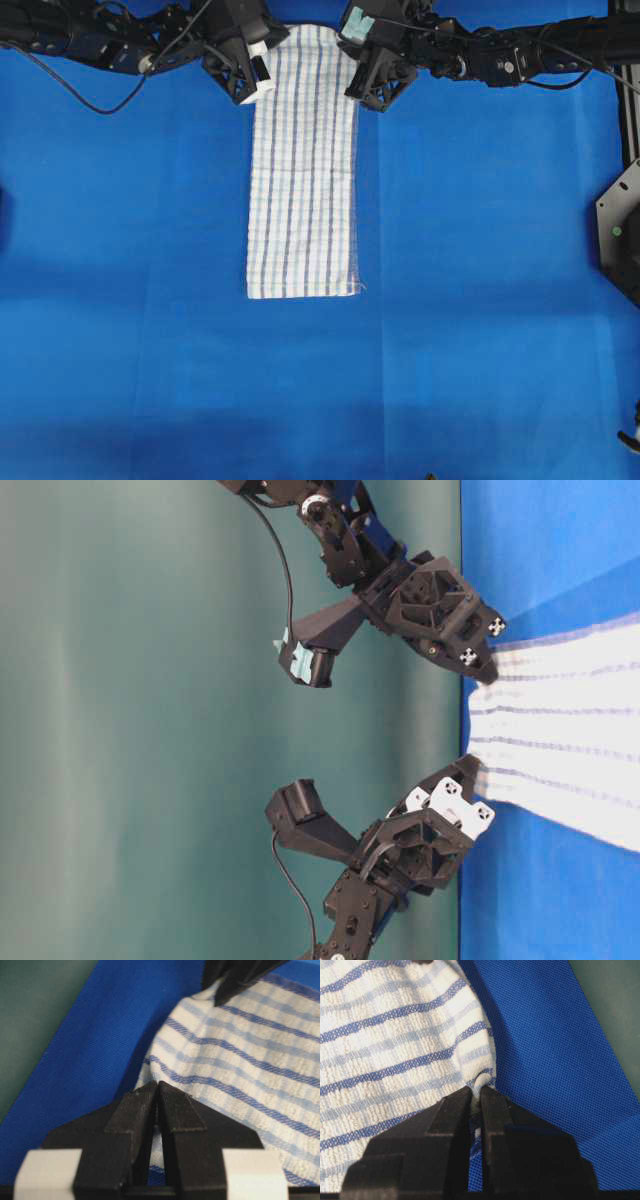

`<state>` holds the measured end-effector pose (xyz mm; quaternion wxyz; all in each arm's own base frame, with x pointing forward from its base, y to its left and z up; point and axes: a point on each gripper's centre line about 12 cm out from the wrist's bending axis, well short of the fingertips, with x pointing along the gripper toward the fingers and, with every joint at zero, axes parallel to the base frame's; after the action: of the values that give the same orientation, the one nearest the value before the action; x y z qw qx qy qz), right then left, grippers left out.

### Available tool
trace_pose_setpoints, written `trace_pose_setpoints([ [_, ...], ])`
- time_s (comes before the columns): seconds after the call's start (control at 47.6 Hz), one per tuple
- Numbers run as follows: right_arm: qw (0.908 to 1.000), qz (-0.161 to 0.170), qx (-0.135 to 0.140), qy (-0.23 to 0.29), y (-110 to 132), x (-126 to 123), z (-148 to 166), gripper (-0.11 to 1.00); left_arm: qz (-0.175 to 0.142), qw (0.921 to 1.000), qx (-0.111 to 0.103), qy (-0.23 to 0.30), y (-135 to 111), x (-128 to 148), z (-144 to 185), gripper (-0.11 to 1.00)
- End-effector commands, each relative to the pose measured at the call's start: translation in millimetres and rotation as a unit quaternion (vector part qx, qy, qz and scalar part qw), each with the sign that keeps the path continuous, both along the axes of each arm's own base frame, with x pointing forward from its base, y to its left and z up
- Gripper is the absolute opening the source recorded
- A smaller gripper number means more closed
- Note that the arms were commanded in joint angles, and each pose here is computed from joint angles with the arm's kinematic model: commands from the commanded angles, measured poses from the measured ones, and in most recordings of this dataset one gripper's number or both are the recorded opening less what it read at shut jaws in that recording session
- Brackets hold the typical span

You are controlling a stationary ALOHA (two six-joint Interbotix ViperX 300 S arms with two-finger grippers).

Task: Fold the blue towel.
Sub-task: 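Fold the top end down toward the bottom end with both grippers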

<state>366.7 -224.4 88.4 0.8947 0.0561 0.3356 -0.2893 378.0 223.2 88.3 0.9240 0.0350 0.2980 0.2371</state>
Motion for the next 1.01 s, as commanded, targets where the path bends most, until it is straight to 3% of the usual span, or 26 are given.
trace_pose_setpoints([
  [0.0,0.9995,-0.001,-0.016,-0.027,-4.3,5.9,22.8,-0.04,-0.002,0.9996,0.016,-0.024,1.6,4.4,21.9,0.01],
  [0.105,0.9994,-0.002,-0.018,-0.030,-4.9,5.6,26.7,-0.04,-0.004,0.9997,0.014,-0.022,-0.4,3.9,25.0,0.01],
  [0.294,0.9987,0.004,-0.020,-0.047,0.7,1.0,51.0,-0.04,-0.021,0.9988,0.029,-0.033,-10.5,3.5,53.4,0.01],
  [0.526,0.9970,0.028,-0.023,-0.068,22.7,-5.8,82.9,-0.04,-0.053,0.9966,0.044,-0.046,-36.0,2.8,86.3,0.01],
  [0.799,0.9931,0.089,-0.006,-0.077,80.4,-13.7,98.7,-0.04,-0.110,0.9910,0.044,-0.062,-91.2,-5.2,109.6,0.01],
  [0.988,0.9888,0.124,0.010,-0.083,121.2,-23.8,100.0,-0.04,-0.140,0.9880,0.014,-0.065,-130.0,-18.3,104.3,0.01],
])
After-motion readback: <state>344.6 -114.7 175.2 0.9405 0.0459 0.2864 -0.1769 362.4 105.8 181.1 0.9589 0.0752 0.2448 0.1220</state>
